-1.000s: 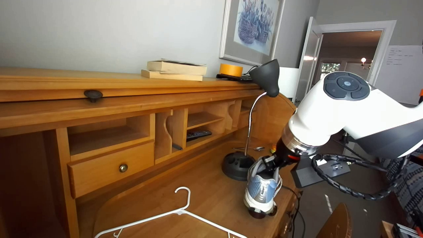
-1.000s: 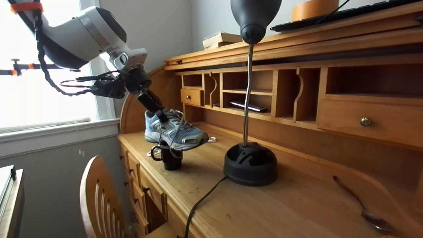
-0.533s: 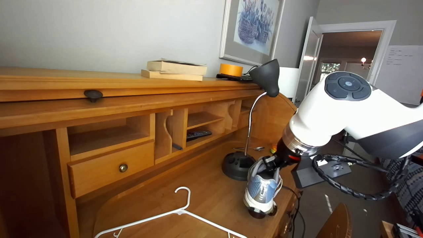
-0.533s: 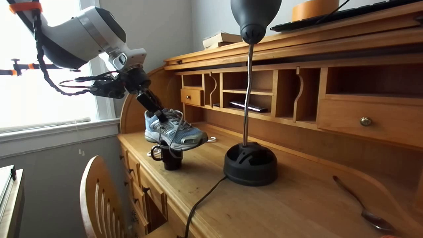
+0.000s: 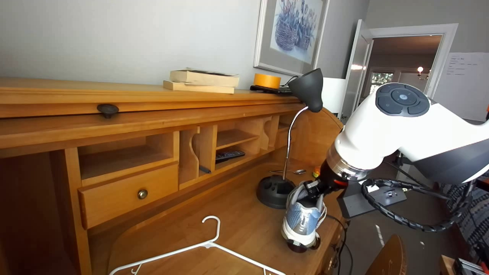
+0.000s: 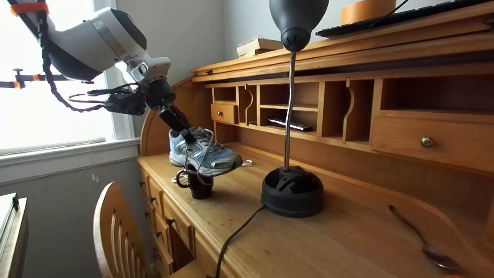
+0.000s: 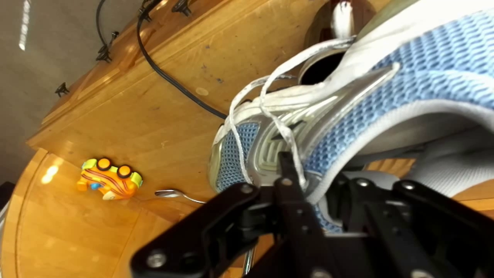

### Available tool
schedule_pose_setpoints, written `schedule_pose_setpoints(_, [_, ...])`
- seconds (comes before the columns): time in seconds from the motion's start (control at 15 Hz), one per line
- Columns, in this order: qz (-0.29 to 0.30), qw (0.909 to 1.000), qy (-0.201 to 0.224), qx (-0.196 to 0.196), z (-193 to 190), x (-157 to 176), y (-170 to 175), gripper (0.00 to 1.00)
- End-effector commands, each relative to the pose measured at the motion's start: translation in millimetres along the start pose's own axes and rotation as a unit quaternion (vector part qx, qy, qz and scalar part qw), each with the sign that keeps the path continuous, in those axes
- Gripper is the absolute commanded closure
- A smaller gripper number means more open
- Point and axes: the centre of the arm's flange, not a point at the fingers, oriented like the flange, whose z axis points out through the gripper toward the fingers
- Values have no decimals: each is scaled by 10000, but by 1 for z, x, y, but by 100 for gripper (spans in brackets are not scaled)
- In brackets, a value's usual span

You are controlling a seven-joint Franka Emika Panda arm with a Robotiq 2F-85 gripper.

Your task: Remove the cup from the shoe and place the shoe on top of the cup

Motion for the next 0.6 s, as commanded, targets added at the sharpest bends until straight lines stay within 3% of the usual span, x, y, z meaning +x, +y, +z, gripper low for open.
schedule_pose_setpoints(0.0, [42,10000,-54,18,-7,-7,3,63])
schedule_pose_setpoints(0.13, [40,10000,-55,19,-7,-7,4,58])
schedule_pose_setpoints(0.47, [14,10000,-57,38,-9,-8,2,21])
schedule_pose_setpoints(0.53, [14,10000,-54,38,-9,-8,2,22])
